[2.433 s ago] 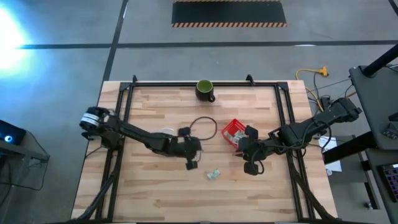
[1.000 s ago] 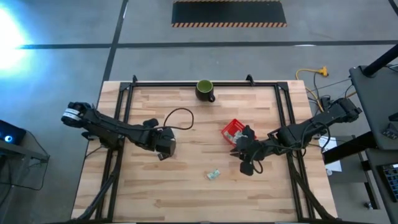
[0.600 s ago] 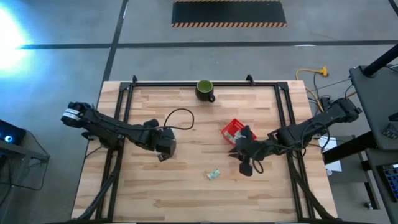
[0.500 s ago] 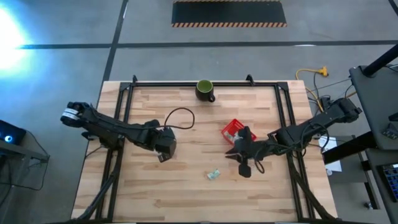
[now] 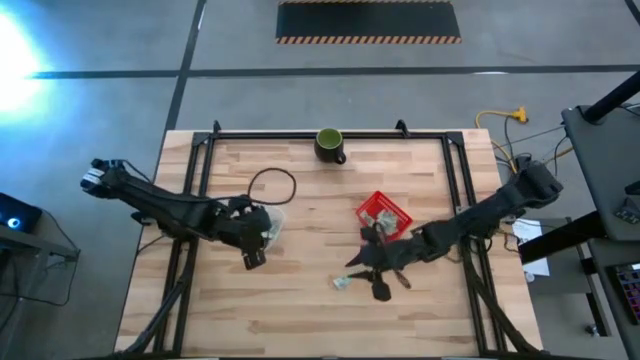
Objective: Pick and place items into bin
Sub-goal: Put the stevia packet into the red basket
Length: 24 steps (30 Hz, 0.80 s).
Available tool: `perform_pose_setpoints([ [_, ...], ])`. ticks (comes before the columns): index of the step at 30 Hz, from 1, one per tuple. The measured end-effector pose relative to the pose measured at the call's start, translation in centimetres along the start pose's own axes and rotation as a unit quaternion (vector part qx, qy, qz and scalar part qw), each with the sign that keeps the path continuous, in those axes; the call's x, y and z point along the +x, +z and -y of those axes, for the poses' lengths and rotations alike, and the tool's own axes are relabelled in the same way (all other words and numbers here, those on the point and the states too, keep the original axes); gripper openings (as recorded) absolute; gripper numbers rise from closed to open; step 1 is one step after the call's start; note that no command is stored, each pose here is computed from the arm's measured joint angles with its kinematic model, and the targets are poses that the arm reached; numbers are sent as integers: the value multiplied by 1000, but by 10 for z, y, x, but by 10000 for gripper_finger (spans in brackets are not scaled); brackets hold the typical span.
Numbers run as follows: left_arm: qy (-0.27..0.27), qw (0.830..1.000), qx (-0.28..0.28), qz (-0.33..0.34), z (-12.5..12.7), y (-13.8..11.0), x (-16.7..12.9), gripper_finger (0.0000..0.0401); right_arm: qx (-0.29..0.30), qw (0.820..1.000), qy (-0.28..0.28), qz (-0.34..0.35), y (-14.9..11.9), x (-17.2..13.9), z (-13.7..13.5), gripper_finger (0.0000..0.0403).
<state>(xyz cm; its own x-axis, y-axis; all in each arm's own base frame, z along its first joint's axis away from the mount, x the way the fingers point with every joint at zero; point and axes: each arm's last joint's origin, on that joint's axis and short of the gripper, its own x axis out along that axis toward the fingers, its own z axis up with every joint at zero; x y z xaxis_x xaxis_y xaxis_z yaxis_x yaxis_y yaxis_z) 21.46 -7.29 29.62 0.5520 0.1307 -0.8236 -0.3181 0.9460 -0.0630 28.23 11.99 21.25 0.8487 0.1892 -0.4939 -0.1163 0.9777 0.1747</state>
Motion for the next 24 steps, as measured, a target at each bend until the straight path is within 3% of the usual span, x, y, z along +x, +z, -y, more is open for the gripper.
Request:
perform_pose_setpoints([
  [11, 10, 1000, -9, 10, -1, -2, 0, 103, -20, 997, 15, -74, -22, 53, -5, 200],
  [24, 32, 999, 4, -18, 6, -4, 18, 103, -38, 990, 2, -136, -51, 87, -3, 221],
])
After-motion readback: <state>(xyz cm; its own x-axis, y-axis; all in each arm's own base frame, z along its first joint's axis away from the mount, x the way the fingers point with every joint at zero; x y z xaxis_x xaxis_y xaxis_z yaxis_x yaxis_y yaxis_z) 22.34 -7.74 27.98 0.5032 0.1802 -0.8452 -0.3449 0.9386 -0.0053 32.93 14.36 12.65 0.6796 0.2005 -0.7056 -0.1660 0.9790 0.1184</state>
